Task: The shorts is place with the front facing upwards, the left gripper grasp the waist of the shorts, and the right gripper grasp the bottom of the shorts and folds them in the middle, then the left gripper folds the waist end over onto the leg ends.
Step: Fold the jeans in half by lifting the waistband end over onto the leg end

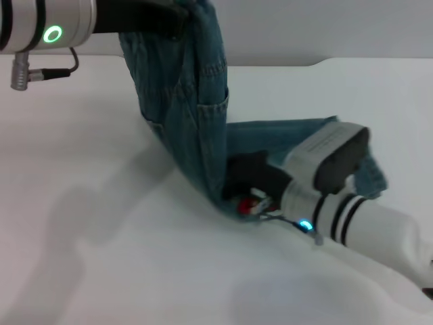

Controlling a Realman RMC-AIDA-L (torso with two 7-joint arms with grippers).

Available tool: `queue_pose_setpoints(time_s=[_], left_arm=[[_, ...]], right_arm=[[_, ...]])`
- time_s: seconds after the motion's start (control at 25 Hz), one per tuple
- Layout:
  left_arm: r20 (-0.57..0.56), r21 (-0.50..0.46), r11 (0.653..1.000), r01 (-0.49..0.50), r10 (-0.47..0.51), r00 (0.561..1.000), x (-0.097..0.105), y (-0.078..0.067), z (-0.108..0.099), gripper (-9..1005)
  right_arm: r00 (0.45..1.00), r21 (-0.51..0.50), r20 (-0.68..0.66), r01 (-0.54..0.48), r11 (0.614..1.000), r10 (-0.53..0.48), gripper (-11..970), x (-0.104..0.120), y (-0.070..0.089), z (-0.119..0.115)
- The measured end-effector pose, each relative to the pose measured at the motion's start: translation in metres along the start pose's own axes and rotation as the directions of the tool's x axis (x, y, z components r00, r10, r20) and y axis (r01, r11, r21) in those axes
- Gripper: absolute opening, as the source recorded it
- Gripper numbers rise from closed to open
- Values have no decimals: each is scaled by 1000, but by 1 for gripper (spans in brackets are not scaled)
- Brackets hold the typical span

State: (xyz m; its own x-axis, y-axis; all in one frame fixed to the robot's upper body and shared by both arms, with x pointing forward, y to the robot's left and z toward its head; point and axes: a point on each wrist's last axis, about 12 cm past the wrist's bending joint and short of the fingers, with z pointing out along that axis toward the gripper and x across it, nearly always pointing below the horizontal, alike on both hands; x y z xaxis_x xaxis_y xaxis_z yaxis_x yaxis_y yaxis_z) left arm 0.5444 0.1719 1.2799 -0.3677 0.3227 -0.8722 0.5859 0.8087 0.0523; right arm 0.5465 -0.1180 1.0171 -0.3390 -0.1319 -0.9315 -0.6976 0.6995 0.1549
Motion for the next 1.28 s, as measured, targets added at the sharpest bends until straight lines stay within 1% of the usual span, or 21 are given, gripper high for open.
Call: queue_pose_setpoints(time_s=[0.04, 0.16, 0.28, 0.4, 0.48, 0.56, 0.72, 0.8, 0.92, 1.04, 1.08, 1.12, 1.16, 1.28], left_arm=[[14, 24, 1000, -5, 5, 1000, 0, -2, 0, 99], [29, 43, 999, -8, 7, 1000, 1, -4, 1, 98], [34, 53, 999, -3, 1, 999, 5, -5, 2, 98], [30, 54, 999, 3, -5, 1000, 8, -4, 3, 98], [29, 51, 999, 11, -13, 1000, 11, -2, 3, 98], [28, 48, 999, 14, -15, 999, 12, -2, 3, 98], [30, 48, 999, 8, -9, 1000, 13, -1, 3, 98], [37, 52, 999, 5, -7, 999, 11, -2, 3, 98], [54, 69, 998, -7, 3, 999, 6, -6, 3, 98], [72, 89, 996, -19, 13, 997, 3, -10, 3, 98], [82, 100, 995, -22, 14, 997, 1, -11, 3, 98], [85, 104, 994, -24, 15, 996, 1, -12, 3, 98], [88, 110, 994, -26, 16, 996, 1, -12, 3, 98], [99, 121, 992, -32, 21, 995, 0, -14, 2, 98]], right_arm=[[1000, -27, -11, 14, 1000, -15, 0, -1, 7, 4], [1000, -41, -18, 23, 999, -24, 0, -2, 11, 6], [1000, -43, -20, 23, 999, -24, 0, -2, 12, 6], [1000, -15, -11, -6, 1000, 6, -1, -1, 7, 3], [999, 41, 11, -51, 998, 51, -1, 2, -3, -4], [995, 111, 29, -94, 989, 91, -1, 6, -19, -14], [986, 246, 71, -161, 956, 148, -1, 14, -50, -35], [985, 273, 76, -170, 947, 155, -1, 16, -56, -38], [990, 251, 46, -144, 957, 137, -1, 14, -50, -31], [995, 182, 10, -103, 978, 103, -1, 10, -33, -17], [996, 137, -1, -92, 986, 93, -1, 6, -23, -9], [996, 137, -1, -92, 986, 93, -1, 6, -23, -9], [996, 114, -2, -90, 989, 91, -1, 2, -18, -5], [996, 81, -1, -91, 992, 92, -1, -3, -12, 0]])
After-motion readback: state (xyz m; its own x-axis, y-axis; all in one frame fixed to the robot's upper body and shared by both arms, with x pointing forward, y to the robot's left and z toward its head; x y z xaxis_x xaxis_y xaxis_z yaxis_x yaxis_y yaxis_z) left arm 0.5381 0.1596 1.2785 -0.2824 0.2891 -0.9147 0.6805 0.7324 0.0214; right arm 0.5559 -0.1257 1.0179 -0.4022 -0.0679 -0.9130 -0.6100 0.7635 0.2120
